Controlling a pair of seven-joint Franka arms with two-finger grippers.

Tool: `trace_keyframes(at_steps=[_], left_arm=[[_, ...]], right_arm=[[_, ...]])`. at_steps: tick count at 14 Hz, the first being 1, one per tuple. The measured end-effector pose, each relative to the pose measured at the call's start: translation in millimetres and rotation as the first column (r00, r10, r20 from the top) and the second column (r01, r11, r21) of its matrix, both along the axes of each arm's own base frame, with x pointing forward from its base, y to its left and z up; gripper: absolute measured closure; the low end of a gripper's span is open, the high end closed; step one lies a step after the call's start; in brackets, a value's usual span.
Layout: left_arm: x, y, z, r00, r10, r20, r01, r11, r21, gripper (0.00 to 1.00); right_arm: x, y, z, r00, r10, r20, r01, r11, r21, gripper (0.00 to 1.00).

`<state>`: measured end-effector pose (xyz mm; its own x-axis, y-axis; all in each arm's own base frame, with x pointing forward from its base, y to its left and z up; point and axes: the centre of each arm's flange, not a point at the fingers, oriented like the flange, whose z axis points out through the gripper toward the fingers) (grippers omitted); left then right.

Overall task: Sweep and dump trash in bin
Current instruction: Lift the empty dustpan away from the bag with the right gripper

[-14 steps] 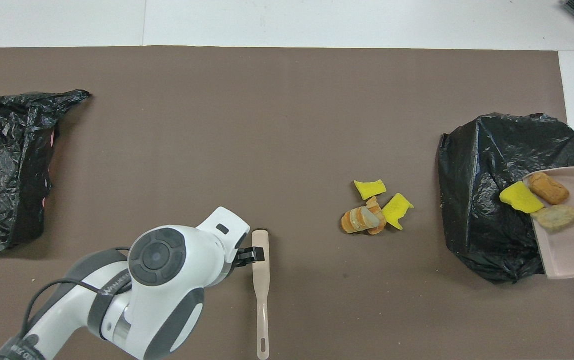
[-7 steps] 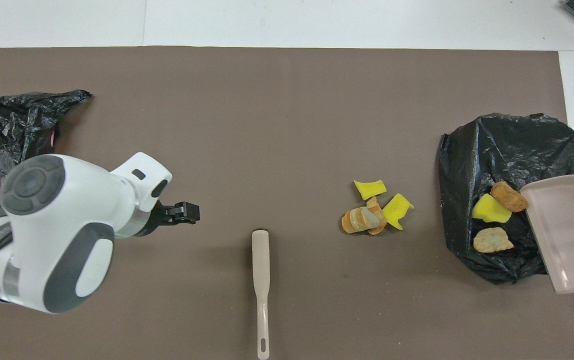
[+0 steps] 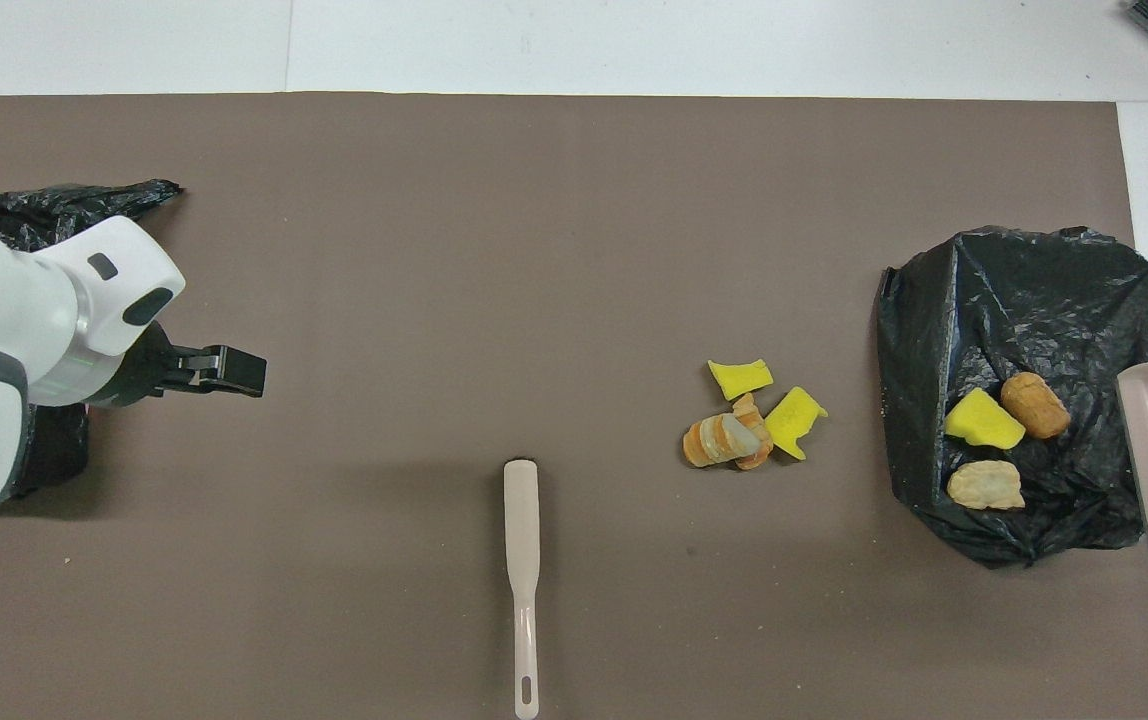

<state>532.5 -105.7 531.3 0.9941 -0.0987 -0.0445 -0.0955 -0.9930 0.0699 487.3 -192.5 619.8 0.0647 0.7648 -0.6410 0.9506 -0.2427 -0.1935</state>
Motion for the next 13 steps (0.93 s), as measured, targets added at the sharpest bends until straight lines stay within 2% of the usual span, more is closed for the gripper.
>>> trace_keyframes(at_steps=[3,5,6,8,10,13], left_arm=[[21,31,16,1.0,-0.014,0.014,0.014,1.0,0.006,0.0],[25,57,26,1.0,-0.021,0.004,0.021,1.0,0.005,0.0],[25,70,33,1.0,-0.026,-0.001,0.026,1.0,0.004,0.0],[23,94,46,0.999,-0.034,-0.013,0.034,0.999,-0.001,0.0],[23,103,54,1.0,-0.014,-0.013,0.013,0.999,-0.032,0.0],[28,94,56,0.999,0.045,-0.015,-0.045,0.998,-0.04,0.0]], right_arm=[[-21.6,8,15,0.974,-0.18,0.139,0.162,0.978,0.135,0.68],[-20.9,25,14,0.923,-0.32,0.215,0.271,0.935,0.23,0.68],[-16.5,39,10,0.883,-0.399,0.246,0.334,0.904,0.267,0.68],[-3.0,89,3,0.781,-0.545,0.305,0.457,0.831,0.316,0.68],[7.1,157,-2,0.656,-0.671,0.345,0.565,0.74,0.365,0.68],[18.4,244,-18,0.445,-0.828,0.342,0.694,0.56,0.453,0.68]])
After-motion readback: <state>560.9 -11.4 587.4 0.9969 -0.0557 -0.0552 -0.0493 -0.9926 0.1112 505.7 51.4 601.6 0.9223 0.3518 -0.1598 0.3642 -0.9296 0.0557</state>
